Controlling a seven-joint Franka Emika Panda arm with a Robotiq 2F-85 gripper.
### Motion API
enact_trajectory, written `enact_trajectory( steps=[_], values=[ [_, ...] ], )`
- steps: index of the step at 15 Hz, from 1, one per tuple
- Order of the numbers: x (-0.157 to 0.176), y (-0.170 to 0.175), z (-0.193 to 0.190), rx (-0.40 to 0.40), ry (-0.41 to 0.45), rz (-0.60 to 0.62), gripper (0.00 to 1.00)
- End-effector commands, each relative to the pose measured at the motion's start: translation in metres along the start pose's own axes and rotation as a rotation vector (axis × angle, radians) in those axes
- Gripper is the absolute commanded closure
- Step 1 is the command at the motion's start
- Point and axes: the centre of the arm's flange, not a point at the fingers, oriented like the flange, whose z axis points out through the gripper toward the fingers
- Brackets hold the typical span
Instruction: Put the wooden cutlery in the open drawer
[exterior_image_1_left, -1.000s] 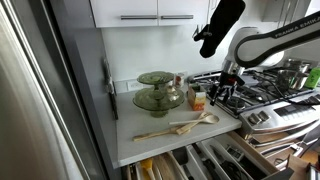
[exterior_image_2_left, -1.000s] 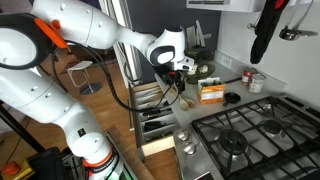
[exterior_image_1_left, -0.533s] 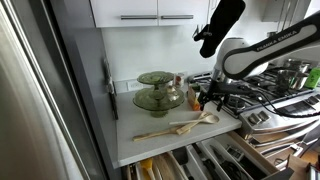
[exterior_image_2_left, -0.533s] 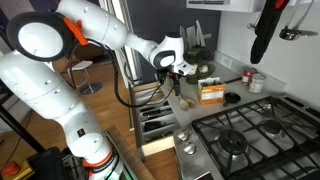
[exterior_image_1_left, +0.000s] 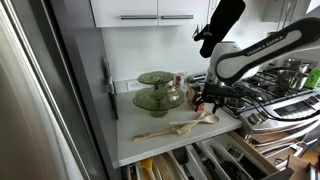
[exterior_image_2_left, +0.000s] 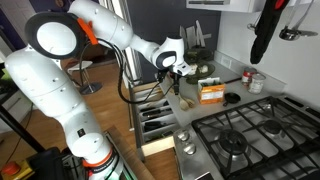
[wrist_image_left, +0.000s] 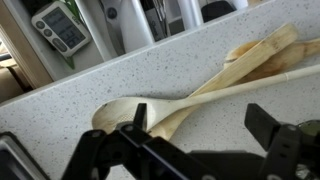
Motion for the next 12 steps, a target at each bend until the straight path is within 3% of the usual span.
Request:
enact_trajectory(
  steps=[1,5,12],
  values=[
    [0.003,-0.004,0.007,0.006,-0.018,0.083,0.00],
    [0.008,-0.012,0.022,0.000,-0.046,0.297,0.00],
    [0.017,-0.026,0.049,0.003,-0.058,0.569,0.00]
  ],
)
